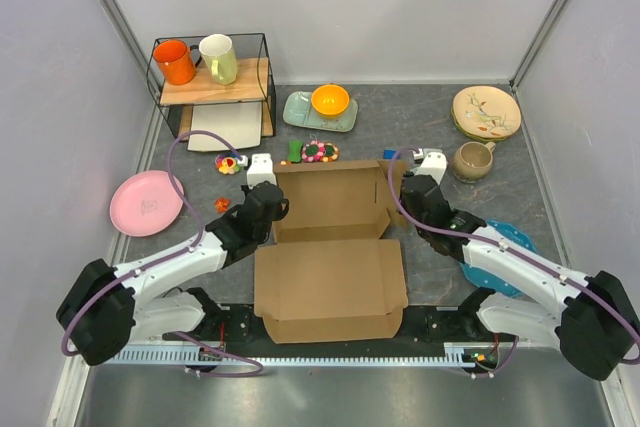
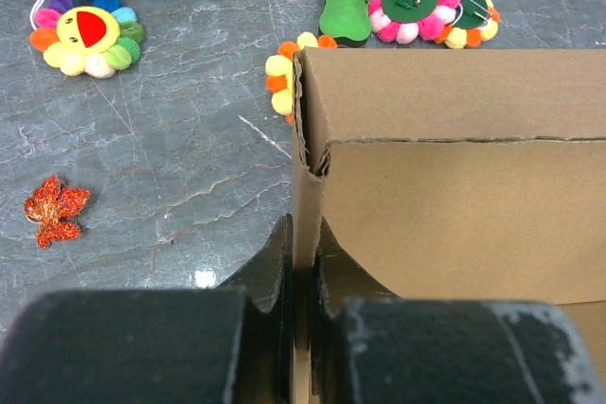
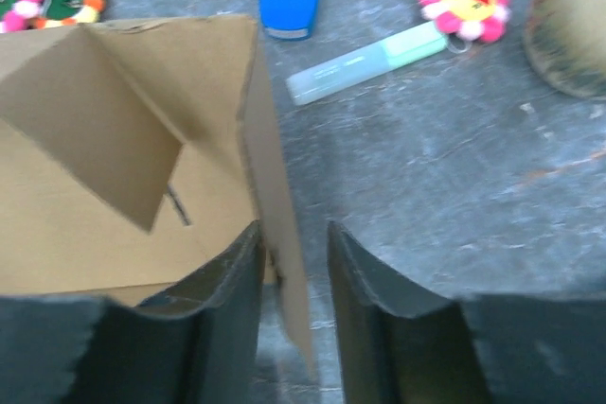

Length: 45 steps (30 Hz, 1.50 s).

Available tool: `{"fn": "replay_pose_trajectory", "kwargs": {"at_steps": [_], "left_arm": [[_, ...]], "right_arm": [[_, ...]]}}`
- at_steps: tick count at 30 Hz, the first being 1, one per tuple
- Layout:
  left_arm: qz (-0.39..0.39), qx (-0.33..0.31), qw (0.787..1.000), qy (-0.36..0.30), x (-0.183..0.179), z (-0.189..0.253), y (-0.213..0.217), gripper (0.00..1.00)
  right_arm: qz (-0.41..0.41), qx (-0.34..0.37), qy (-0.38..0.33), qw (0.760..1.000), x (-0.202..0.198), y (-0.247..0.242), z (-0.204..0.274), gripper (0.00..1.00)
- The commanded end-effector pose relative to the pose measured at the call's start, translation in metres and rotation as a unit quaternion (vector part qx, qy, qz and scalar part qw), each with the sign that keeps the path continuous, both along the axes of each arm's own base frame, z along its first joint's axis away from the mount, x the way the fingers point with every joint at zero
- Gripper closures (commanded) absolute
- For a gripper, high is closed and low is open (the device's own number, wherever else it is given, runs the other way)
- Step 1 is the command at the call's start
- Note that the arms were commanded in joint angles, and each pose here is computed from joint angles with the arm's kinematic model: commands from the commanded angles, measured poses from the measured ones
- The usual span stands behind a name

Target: Fold the paper box

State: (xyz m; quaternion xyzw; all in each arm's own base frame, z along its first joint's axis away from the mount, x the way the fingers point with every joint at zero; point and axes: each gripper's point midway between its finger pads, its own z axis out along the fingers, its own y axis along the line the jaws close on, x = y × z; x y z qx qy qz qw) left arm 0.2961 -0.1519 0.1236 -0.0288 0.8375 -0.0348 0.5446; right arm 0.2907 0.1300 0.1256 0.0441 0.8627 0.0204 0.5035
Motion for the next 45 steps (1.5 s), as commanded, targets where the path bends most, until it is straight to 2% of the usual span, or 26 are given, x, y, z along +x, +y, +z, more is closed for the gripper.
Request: {"fn": "replay_pose_trajectory", "kwargs": {"at_steps": [1,2,4,5,8,15,21,27,30,33,34,35,38,45], "left_arm": [[0.003,-0.017,0.999,-0.034,0.011,0.022,-0.007,0.98],[0.004,-0.018,0.999,-0.035,0.011,0.023,-0.007,0.98],[0.006,-0.018,0.999,-0.036,0.012,0.023,-0.007,0.98],[0.005,-0.018,0.999,-0.036,0.012,0.023,-0.008,0.98],[0.005,-0.024,0.999,-0.036,0.012,0.023,-0.009,0.98],[0.002,-0.023,0.999,-0.032,0.013,0.019,-0.012,0.98],[-0.004,-0.027,0.999,-0.031,0.014,0.018,-0.016,0.98],[-0.010,-0.026,0.999,-0.029,0.014,0.017,-0.018,0.98],[-0.011,-0.024,0.999,-0.028,0.014,0.016,-0.018,0.98],[-0.011,-0.024,0.999,-0.027,0.013,0.015,-0.018,0.98],[-0.008,-0.023,0.999,-0.028,0.014,0.015,-0.016,0.98],[-0.008,-0.024,0.999,-0.027,0.013,0.014,-0.016,0.98],[-0.005,-0.022,0.999,-0.030,0.013,0.015,-0.014,0.98],[-0.002,-0.023,0.999,-0.030,0.013,0.015,-0.013,0.98]], "right_arm": [[0.060,0.061,-0.026,0.996,0.002,0.029,0.016,0.65],[0.067,0.073,-0.034,0.995,0.000,0.031,0.024,0.72],[0.091,0.093,-0.033,0.991,-0.005,0.039,0.030,0.78],[0.097,0.103,-0.035,0.989,-0.008,0.041,0.034,0.84],[0.120,0.125,-0.023,0.985,-0.016,0.050,0.035,0.89],[0.144,0.161,-0.023,0.976,-0.027,0.059,0.049,0.94],[0.196,0.167,-0.001,0.966,-0.038,0.089,0.046,0.95],[0.224,0.138,0.028,0.964,-0.050,0.105,0.022,0.86],[0.233,0.131,0.035,0.963,-0.054,0.105,0.016,0.77],[0.234,0.122,0.039,0.964,-0.056,0.102,0.014,0.61],[0.230,0.120,0.034,0.965,-0.055,0.100,0.017,0.52],[0.226,0.116,0.034,0.967,-0.056,0.097,0.018,0.48],[0.211,0.115,0.007,0.971,-0.054,0.087,0.038,0.38],[0.184,0.129,-0.097,0.970,-0.051,0.060,0.120,0.29]]}}
